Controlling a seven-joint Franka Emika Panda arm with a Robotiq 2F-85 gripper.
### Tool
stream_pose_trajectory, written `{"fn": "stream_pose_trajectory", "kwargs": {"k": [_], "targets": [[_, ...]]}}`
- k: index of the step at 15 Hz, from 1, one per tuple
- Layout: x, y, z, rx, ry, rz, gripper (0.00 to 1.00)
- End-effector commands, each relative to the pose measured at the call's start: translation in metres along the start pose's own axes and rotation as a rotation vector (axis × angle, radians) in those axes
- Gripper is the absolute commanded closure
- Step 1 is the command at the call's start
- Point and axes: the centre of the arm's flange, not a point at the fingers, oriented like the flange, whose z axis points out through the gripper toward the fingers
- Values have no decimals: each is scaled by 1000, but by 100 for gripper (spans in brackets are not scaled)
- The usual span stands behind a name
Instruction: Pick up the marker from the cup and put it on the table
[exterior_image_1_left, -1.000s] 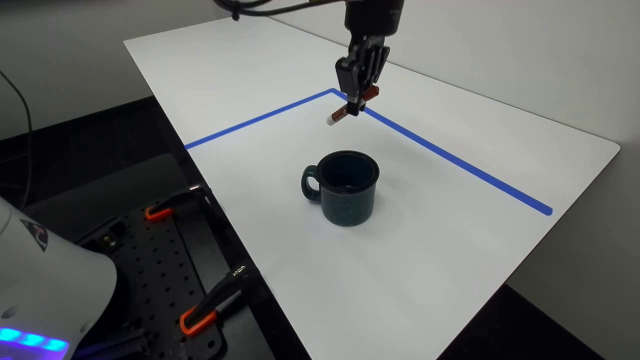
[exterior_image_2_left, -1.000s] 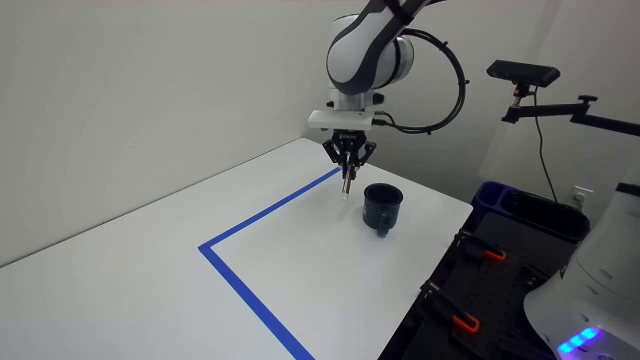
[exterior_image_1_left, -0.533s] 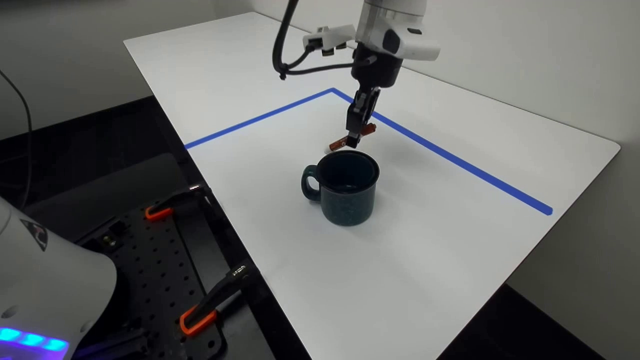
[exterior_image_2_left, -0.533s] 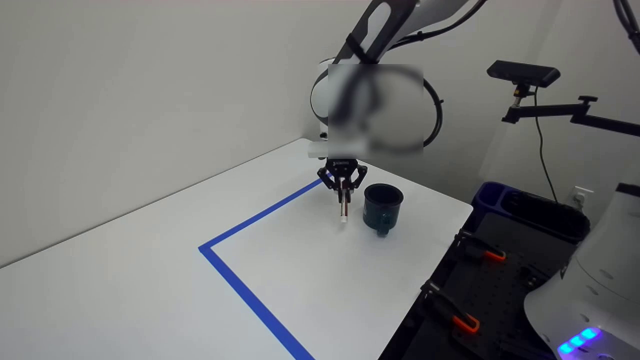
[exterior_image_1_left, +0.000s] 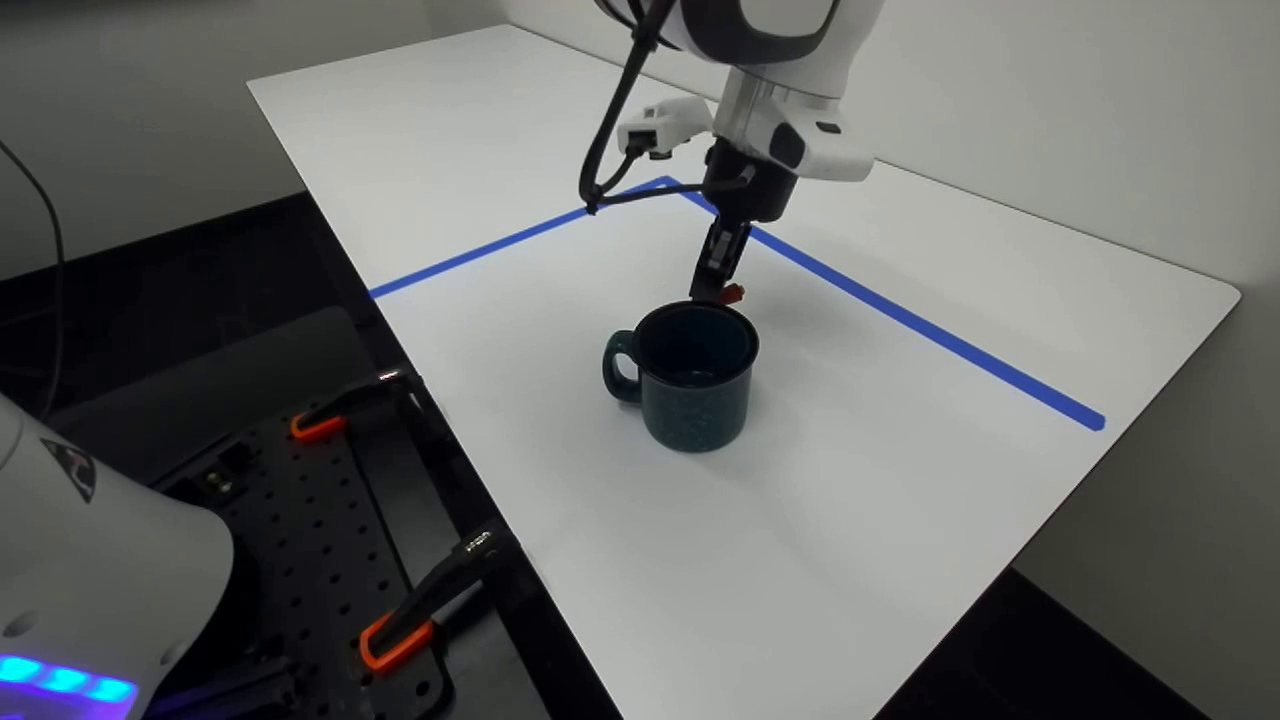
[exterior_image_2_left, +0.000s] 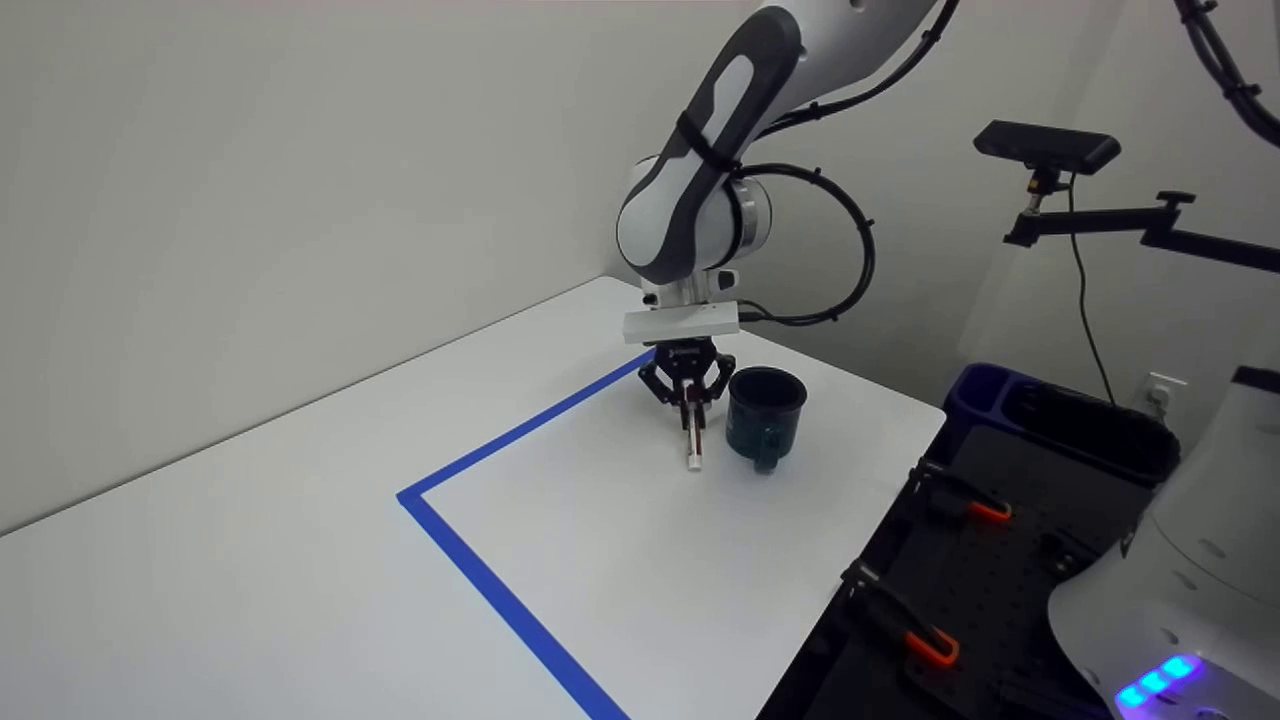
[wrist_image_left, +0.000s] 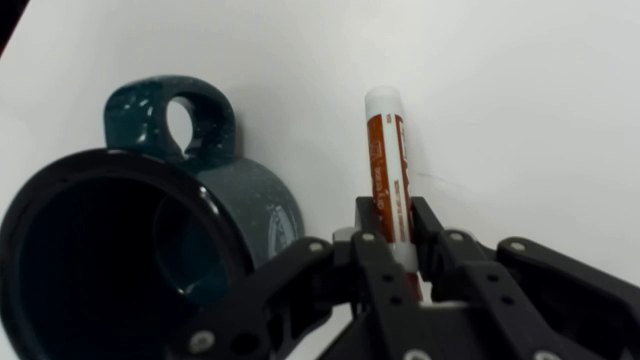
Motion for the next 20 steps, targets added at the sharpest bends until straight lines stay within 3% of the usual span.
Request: {"fn": "stream_pose_trajectory", "kwargs": {"k": [1, 4, 5, 6, 8, 13, 15, 20], "targets": [[4, 2, 6, -3, -28, -12, 95], [3, 3, 8, -4, -35, -5, 95], [3, 3, 8, -5, -36, -4, 82], [3, 4, 7, -5, -34, -2, 55], [3, 4, 7, -5, -33, 1, 49], [3, 3, -1, -1, -22, 0, 10], [3, 1, -6, 5, -14, -2, 3], [2, 2, -29, 22, 10, 2, 0]]}}
